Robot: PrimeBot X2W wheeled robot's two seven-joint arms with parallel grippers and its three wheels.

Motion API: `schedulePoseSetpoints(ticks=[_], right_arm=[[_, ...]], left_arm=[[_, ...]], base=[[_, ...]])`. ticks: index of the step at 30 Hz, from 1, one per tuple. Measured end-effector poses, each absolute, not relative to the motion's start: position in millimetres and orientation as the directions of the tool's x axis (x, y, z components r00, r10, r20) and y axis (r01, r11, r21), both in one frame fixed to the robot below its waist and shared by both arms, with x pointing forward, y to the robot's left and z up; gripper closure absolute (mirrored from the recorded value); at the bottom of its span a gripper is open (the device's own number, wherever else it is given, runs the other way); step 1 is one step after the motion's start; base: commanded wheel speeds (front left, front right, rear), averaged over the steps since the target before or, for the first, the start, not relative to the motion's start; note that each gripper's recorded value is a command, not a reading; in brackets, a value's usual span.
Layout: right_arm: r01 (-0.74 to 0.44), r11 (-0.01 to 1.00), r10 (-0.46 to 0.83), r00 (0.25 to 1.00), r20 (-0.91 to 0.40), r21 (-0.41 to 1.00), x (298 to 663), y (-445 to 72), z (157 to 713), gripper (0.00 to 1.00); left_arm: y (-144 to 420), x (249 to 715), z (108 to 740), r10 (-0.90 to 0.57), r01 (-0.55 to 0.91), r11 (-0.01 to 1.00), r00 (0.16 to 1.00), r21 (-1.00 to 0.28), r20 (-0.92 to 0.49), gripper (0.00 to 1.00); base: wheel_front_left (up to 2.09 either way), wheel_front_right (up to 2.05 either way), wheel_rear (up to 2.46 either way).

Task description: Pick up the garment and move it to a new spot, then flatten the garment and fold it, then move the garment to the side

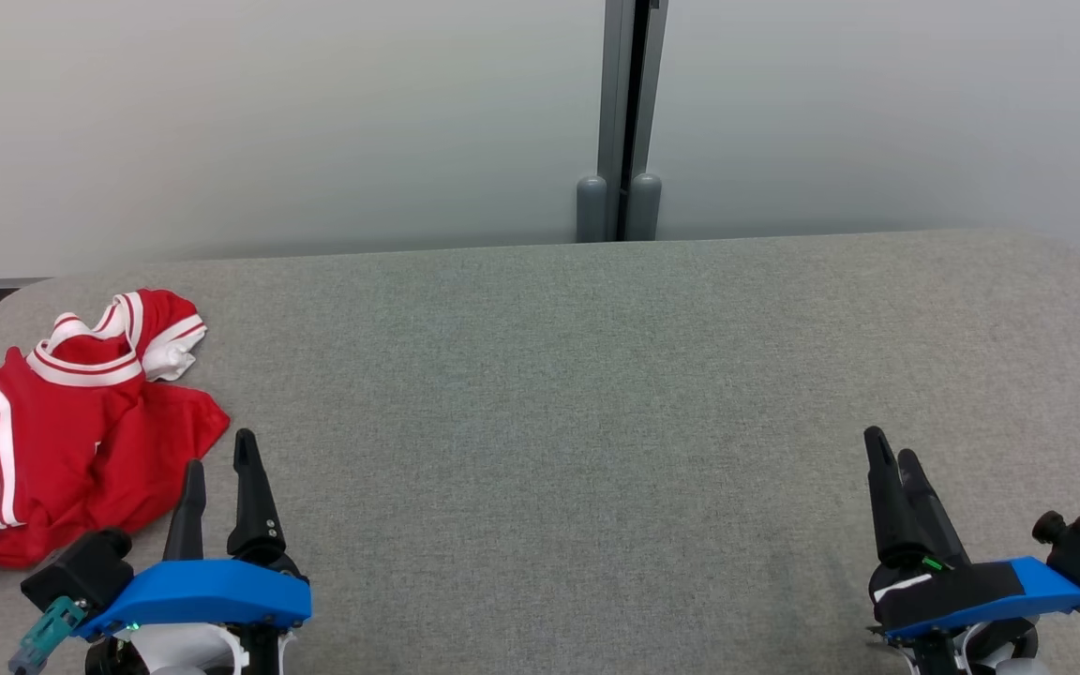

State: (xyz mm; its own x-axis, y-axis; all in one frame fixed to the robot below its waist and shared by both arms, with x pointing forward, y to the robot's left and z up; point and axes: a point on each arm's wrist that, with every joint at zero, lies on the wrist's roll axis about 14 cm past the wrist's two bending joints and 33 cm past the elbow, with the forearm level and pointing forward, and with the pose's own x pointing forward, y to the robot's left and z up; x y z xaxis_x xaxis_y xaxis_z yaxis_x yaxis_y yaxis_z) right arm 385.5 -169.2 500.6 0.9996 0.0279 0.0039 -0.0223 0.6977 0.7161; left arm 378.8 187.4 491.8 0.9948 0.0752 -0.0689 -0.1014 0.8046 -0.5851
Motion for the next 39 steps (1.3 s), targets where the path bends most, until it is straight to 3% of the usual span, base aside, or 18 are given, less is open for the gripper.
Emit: schedulePoseSetpoints(ticks=[13, 39], right_arm=[[-0.066, 0.806, 0.056, 0.998, 0.036, 0.589, 388, -161, 506, 0.00], [-0.118, 0.920, 0.091, 0.992, 0.092, 0.373, 389, -154, 516, 0.00]], left_arm=[[186, 378, 494, 0.082, -0.093, 0.892, 0.996, -0.443, -0.044, 0.00], [181, 380, 500, 0.076, -0.071, 0.979, 0.997, -0.193, 0.016, 0.00]], base=[[0.00, 0.00, 0.00], [0.00, 0.00, 0.00]])
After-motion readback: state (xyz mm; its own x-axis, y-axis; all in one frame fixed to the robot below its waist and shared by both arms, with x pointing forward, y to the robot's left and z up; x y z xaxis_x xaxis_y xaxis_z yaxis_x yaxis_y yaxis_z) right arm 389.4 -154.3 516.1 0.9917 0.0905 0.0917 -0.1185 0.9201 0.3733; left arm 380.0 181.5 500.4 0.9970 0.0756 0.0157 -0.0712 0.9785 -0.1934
